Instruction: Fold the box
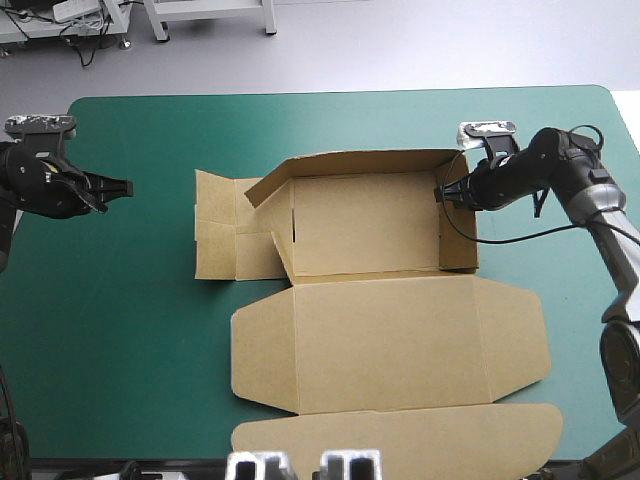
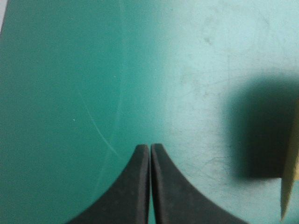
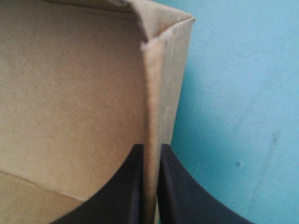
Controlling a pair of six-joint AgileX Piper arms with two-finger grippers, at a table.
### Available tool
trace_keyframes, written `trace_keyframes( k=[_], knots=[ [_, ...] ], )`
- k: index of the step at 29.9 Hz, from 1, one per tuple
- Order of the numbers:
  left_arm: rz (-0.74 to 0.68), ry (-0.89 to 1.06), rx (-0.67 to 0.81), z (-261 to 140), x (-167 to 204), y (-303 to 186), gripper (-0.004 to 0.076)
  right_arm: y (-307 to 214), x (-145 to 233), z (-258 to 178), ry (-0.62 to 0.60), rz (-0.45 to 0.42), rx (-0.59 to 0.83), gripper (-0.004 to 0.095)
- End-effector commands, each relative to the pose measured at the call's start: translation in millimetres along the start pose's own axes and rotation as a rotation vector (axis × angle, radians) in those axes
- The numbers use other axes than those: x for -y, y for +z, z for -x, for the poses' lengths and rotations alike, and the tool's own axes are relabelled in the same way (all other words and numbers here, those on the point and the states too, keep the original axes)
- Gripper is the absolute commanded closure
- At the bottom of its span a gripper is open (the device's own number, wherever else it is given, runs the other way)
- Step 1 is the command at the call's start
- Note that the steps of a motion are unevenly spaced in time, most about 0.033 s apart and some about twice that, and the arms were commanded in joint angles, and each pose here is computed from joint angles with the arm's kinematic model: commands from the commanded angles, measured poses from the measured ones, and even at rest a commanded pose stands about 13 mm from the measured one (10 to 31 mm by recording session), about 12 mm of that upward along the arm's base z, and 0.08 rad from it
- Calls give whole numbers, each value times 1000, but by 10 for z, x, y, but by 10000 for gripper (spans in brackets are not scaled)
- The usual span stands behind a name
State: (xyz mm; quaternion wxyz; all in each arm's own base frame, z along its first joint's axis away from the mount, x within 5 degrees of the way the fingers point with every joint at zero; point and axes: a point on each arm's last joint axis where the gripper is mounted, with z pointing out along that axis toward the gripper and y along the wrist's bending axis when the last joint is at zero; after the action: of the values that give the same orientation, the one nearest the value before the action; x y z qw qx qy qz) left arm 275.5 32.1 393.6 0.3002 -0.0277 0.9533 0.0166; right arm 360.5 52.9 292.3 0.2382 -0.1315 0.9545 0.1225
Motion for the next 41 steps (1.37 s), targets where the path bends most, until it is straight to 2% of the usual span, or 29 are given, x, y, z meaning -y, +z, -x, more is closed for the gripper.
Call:
trace_keyframes(
  k=[1,5,7,14,23,27,31,37,41],
  knots=[
    [-84,-51,98,43,-20,-220,729,32,2,-32,-18,-5,-46,715],
    [-160,-90,101,37,-59,-235,729,68,21,4,8,-16,-13,462],
    [-176,-104,99,31,-89,-241,729,47,16,15,-1,-15,-11,423],
    [-316,-143,113,80,-80,-186,729,-313,-85,222,-43,18,-18,424],
    [-316,-84,135,12,-21,-374,734,-1031,-261,362,-18,6,70,434],
    [-305,-34,187,-94,112,-621,734,-1177,-259,314,2,-48,92,467],
    [-280,47,179,-316,282,-691,734,-1166,-252,238,19,-60,71,467],
    [-131,94,197,-662,310,-716,734,-838,-190,40,49,-47,-32,471],
    [-134,90,205,-811,316,-679,734,-595,-144,-35,74,-38,-4,471]
  ],
)
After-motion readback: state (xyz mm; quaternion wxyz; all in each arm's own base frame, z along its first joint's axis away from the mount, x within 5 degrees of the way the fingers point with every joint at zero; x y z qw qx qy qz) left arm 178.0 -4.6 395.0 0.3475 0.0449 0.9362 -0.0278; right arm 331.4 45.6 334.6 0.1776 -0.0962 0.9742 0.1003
